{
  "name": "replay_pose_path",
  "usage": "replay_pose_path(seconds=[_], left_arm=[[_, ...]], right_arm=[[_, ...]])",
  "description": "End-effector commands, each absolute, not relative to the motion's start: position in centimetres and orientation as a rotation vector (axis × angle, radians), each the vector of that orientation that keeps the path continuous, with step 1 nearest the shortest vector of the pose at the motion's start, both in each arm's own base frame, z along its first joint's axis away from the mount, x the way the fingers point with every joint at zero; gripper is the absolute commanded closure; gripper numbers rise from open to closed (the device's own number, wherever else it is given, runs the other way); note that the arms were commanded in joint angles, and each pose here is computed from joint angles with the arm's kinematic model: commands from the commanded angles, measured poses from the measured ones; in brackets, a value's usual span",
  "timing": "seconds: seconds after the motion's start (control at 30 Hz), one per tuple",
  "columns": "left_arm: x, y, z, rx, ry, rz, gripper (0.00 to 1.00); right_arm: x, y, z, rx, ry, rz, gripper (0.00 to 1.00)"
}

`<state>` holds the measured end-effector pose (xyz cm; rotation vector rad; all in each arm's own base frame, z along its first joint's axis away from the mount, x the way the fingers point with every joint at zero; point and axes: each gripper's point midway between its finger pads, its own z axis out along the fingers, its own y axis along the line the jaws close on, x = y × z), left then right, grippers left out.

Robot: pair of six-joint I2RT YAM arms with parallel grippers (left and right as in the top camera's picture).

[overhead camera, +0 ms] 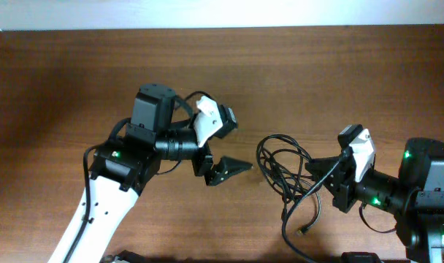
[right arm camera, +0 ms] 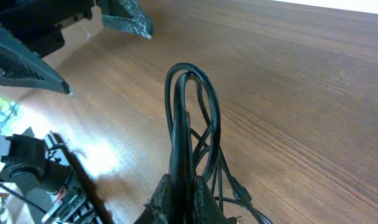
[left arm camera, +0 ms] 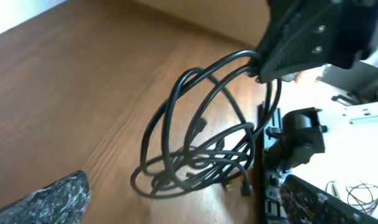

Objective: Untangle cables

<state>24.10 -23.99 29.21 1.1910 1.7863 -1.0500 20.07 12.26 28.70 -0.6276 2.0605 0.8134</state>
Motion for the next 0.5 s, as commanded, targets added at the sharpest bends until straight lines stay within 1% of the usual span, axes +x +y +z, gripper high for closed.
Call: replay_pose_path(seconds=[0.0,0.13,0.17,0.23,0.27,0.3,0.33,0.37,0.4,0.43,0.47], left_arm=[[22.0,-25.0,30.6,1.316,1.627,-1.093,0.01],[21.6,-25.7,30.0,1.346,1.632,-1.099,0.01],[21.6,-25.6,29.9,1.346,1.637,-1.101,0.02],[21.5,-25.6,29.9,1.346,1.640,-1.103,0.15],[21.5,-25.6,29.9,1.346,1.639,-1.102,0.16],[21.5,-25.6,29.9,1.346,1.640,-1.102,0.27],[21.5,-25.6,29.9,1.346,1.640,-1.102,0.43],[21.5,-25.6,29.9,1.345,1.640,-1.102,0.75],[21.6,-25.6,29.9,1.345,1.640,-1.102,0.89],[21.6,-25.6,29.8,1.345,1.644,-1.104,1.00],[21.7,-25.7,29.6,1.345,1.650,-1.107,1.00]], right_arm=[[18.6,13.8,30.1,-0.707,1.968,0.957,0.96],[17.9,14.5,30.8,-0.754,1.914,1.018,0.96],[17.6,14.8,31.2,-0.768,1.892,1.047,0.96],[17.1,15.1,31.7,-0.788,1.860,1.095,0.96],[16.8,15.3,31.9,-0.802,1.841,1.117,0.96],[16.6,15.4,32.1,-0.818,1.822,1.125,0.96],[16.6,15.4,32.2,-0.820,1.819,1.125,0.96],[16.6,15.4,32.2,-0.820,1.819,1.125,0.96],[16.6,15.4,32.2,-0.820,1.819,1.125,0.96],[16.6,15.4,32.2,-0.820,1.819,1.125,0.96],[16.6,15.4,32.2,-0.820,1.818,1.124,0.96]])
